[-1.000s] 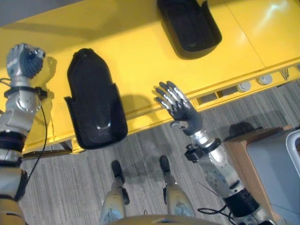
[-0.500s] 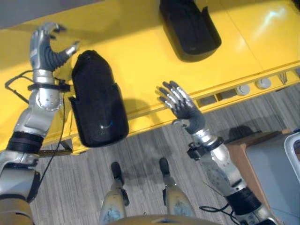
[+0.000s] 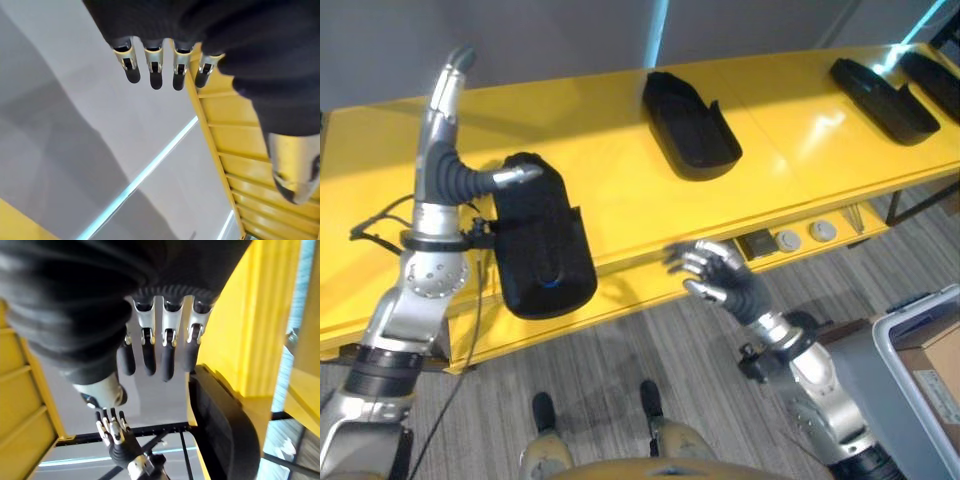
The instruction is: Move parts from the plastic box to the shelf.
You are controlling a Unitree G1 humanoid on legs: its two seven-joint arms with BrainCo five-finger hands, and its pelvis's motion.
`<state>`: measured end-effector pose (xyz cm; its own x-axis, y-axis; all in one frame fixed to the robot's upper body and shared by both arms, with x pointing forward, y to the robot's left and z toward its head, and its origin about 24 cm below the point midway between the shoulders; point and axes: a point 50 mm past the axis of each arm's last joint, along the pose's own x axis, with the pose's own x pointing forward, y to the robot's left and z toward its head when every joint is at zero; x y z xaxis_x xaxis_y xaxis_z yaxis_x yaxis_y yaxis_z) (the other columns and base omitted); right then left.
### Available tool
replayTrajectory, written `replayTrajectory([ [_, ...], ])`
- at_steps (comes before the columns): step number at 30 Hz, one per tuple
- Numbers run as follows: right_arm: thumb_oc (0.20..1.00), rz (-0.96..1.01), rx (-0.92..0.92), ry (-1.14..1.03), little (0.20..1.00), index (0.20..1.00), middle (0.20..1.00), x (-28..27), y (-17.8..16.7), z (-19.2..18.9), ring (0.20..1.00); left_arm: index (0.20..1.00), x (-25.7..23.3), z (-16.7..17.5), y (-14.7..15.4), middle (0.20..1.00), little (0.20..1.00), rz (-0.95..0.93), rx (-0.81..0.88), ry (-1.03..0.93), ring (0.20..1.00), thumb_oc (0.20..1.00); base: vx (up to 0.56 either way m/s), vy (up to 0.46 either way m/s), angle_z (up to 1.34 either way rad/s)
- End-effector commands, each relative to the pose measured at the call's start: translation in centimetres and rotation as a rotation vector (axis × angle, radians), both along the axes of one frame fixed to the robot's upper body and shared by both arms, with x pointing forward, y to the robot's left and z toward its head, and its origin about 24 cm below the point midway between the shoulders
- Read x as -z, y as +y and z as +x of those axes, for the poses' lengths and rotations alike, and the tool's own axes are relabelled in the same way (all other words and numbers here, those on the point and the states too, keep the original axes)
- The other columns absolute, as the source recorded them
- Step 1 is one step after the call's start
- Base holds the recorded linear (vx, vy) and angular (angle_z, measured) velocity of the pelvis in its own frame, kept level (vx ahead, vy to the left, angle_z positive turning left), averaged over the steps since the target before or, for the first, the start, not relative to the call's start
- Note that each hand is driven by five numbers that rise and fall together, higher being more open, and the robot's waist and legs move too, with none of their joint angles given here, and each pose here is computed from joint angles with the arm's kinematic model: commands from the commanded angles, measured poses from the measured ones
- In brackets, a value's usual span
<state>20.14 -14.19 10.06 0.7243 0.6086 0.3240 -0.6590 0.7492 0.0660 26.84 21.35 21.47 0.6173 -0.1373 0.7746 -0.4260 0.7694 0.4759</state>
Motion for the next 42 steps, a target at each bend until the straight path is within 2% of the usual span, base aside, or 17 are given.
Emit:
replayTrajectory([
  [1, 0.200, 0.074, -0.088, 0.035, 0.200, 0.200, 0.200, 0.2, 0.8, 0.1, 0.200, 1.000, -1.3, -0.8, 0.0, 1.000, 1.000, -0.062, 0.083, -0.082, 1.000, 1.000, -0.03, 0.013, 0.00],
  [9, 0.200, -0.011, -0.192, 0.099, 0.200, 0.200, 0.200, 2.1, 3.2, 0.8, 0.200, 1.000, 0.6, -1.0, -0.9, 1.000, 1.000, -0.145, 0.137, -0.010, 1.000, 1.000, -0.02, 0.013, 0.10],
  [12, 0.200, -0.032, -0.283, 0.073, 0.200, 0.200, 0.200, 1.5, 4.6, 1.1, 0.200, 1.000, 1.5, -1.0, -0.8, 1.000, 1.000, -0.164, 0.145, 0.039, 1.000, 1.000, 0.00, 0.006, 0.20],
  [20, 0.200, 0.016, -0.369, -0.008, 0.200, 0.200, 0.200, -0.7, 6.6, 1.9, 0.200, 1.000, 1.6, -1.1, -0.7, 1.000, 1.000, -0.210, 0.167, 0.038, 1.000, 1.000, 0.01, 0.006, 0.13],
  [29, 0.200, 0.032, -0.356, -0.010, 0.200, 0.200, 0.200, -0.7, 7.5, 2.6, 0.200, 1.000, 1.8, -1.6, -0.4, 1.000, 1.000, -0.238, 0.170, 0.037, 1.000, 1.000, 0.00, -0.003, 0.00],
  [42, 0.200, -0.004, -0.160, -0.056, 0.200, 0.200, 0.200, -1.0, 6.9, 5.6, 0.200, 1.000, 1.7, -2.8, 1.0, 1.000, 1.000, -0.235, 0.130, 0.020, 1.000, 1.000, 0.02, -0.034, 0.07],
])
